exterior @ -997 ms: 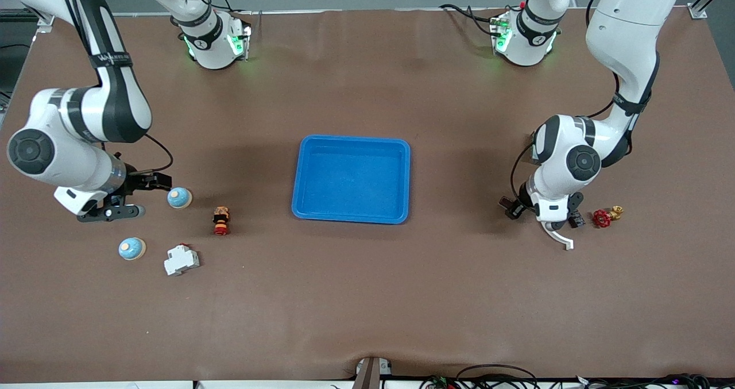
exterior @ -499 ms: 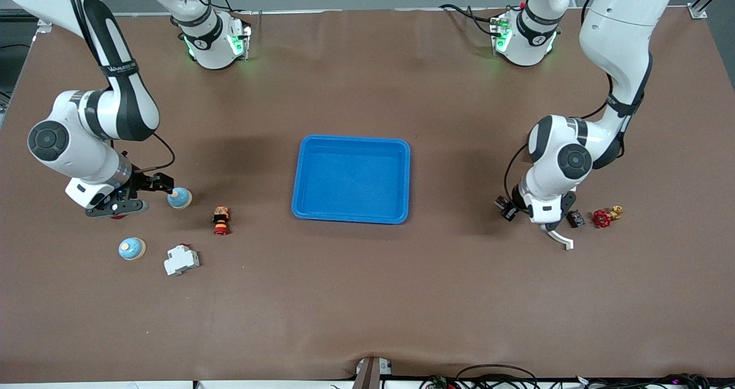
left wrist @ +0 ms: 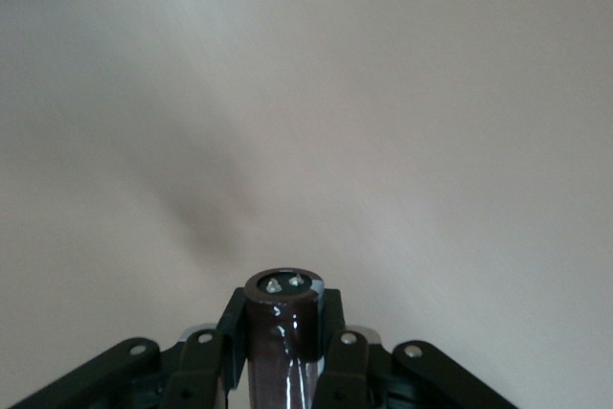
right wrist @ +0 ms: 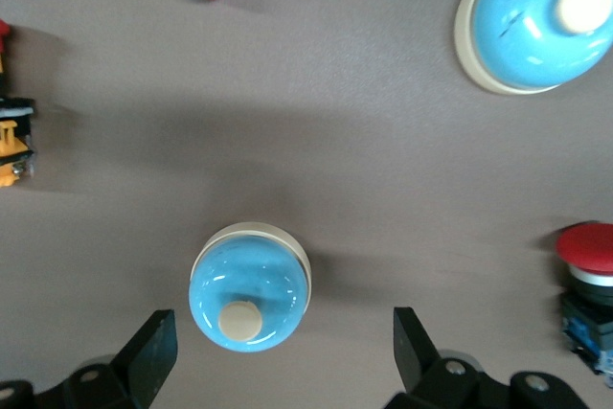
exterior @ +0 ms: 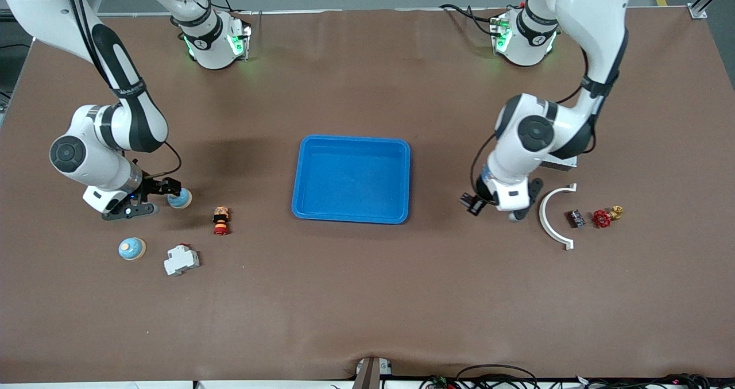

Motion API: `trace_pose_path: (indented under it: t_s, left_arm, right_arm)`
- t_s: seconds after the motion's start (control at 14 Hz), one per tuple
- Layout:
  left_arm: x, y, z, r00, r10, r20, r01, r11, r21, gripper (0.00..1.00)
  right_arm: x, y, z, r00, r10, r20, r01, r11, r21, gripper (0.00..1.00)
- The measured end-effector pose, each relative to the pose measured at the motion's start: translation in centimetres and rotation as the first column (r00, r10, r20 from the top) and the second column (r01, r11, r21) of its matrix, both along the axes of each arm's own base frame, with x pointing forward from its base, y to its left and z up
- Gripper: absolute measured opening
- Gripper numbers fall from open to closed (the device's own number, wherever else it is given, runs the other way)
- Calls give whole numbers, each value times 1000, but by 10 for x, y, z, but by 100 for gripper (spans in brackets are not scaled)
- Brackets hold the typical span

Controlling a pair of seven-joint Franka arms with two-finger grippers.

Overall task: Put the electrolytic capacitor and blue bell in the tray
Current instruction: 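Carry the capacitor into the blue tray and open the left gripper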

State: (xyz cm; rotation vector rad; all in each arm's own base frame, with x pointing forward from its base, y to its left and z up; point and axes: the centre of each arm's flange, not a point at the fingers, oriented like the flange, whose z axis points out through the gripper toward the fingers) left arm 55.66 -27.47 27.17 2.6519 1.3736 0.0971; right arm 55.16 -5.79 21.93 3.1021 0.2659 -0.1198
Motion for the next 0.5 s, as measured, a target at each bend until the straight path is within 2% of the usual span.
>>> trace_pose_path:
  t_s: [0.28,0.5]
  left_arm:
    - [-33,-106,7,998,55,1,-55,997,-57,33]
    - [-54,-147,-15,997,75,-34,-76,996,-56,33]
  right_arm:
    - [-2,4,-8,1000,-12,-15,13,1000,17,100]
    - [-4,5,-19,999,-15,-35,16,1000,21,100]
